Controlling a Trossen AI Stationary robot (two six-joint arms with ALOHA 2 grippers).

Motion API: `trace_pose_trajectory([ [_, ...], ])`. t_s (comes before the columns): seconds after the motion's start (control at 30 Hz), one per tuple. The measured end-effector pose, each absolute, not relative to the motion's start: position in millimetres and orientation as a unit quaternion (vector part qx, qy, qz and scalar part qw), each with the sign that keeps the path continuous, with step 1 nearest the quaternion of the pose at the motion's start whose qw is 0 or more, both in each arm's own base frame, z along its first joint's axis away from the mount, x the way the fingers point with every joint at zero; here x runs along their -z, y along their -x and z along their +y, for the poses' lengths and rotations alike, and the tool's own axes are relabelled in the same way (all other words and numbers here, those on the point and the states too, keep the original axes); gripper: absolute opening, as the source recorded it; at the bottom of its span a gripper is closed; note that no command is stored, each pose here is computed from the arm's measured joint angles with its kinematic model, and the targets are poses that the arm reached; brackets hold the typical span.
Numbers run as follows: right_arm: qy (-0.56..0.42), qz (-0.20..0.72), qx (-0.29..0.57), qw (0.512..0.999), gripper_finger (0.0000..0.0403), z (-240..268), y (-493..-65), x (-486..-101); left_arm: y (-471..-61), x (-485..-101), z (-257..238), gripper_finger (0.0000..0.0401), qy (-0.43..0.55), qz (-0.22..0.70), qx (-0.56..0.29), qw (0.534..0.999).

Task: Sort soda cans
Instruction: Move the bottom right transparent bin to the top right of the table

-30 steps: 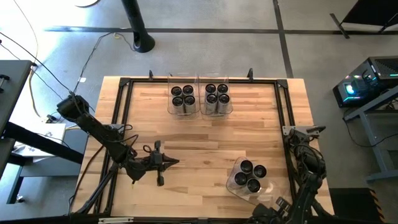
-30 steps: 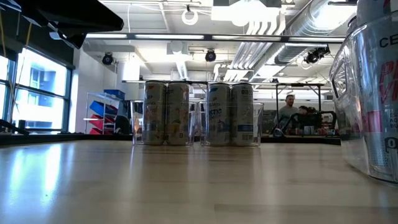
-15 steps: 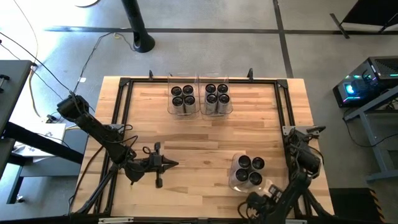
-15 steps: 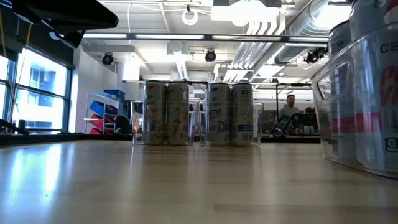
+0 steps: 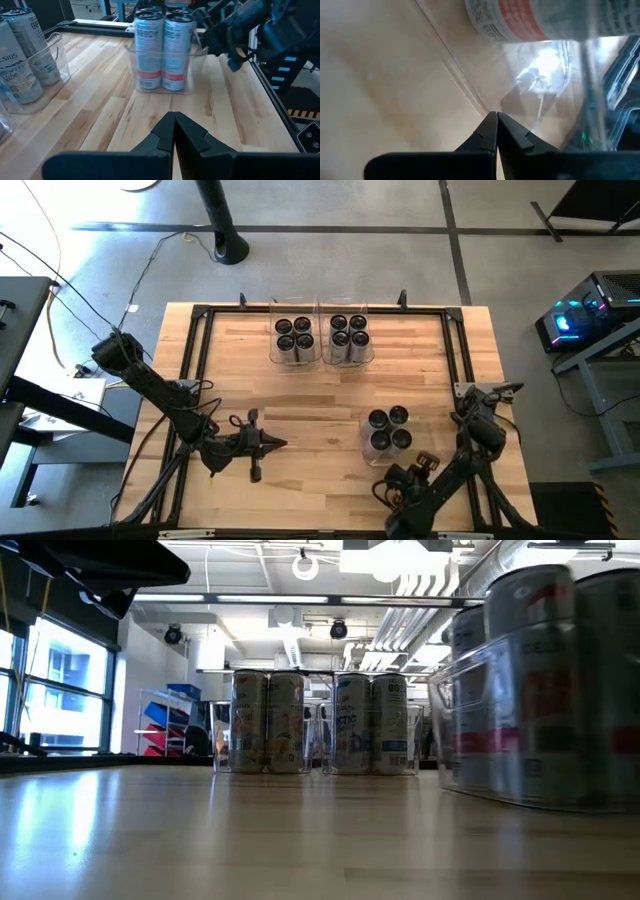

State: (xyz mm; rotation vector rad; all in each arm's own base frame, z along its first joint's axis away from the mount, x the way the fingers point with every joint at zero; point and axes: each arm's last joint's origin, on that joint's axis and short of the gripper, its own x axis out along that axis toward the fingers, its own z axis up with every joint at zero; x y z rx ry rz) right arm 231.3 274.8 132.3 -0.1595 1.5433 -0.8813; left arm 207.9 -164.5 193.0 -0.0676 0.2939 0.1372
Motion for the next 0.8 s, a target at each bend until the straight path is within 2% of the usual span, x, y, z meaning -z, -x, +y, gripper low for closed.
trace_pose_trajectory([
  [0.3, 0.133, 0.608, 0.406, 0.669, 0.0, 252.8, -245.0, -126.7, -207.9, -193.0, -164.5, 0.0, 0.044, 0.146, -0.07, 0.986],
  [0.47, 0.116, 0.598, 0.392, 0.69, 0.0, 264.7, -245.2, -142.2, -207.9, -192.9, -164.6, 0.0, 0.048, 0.147, -0.067, 0.986],
  [0.57, 0.07, 0.56, 0.385, 0.731, 0.0, 281.3, -232.7, -163.8, -207.9, -192.9, -164.7, 0.0, 0.049, 0.147, -0.067, 0.986],
  [0.67, -0.016, 0.469, 0.384, 0.795, 0.0, 292.6, -209.5, -200.0, -207.9, -192.9, -164.7, 0.0, 0.056, 0.146, -0.068, 0.985],
  [0.73, -0.082, 0.435, 0.387, 0.809, 0.0, 293.0, -191.5, -219.1, -207.9, -192.7, -164.6, 0.0, 0.057, 0.147, -0.068, 0.985],
  [0.8, -0.133, 0.426, 0.398, 0.801, 0.0, 289.1, -176.8, -228.5, -207.9, -192.7, -164.6, 0.0, 0.056, 0.147, -0.068, 0.985],
])
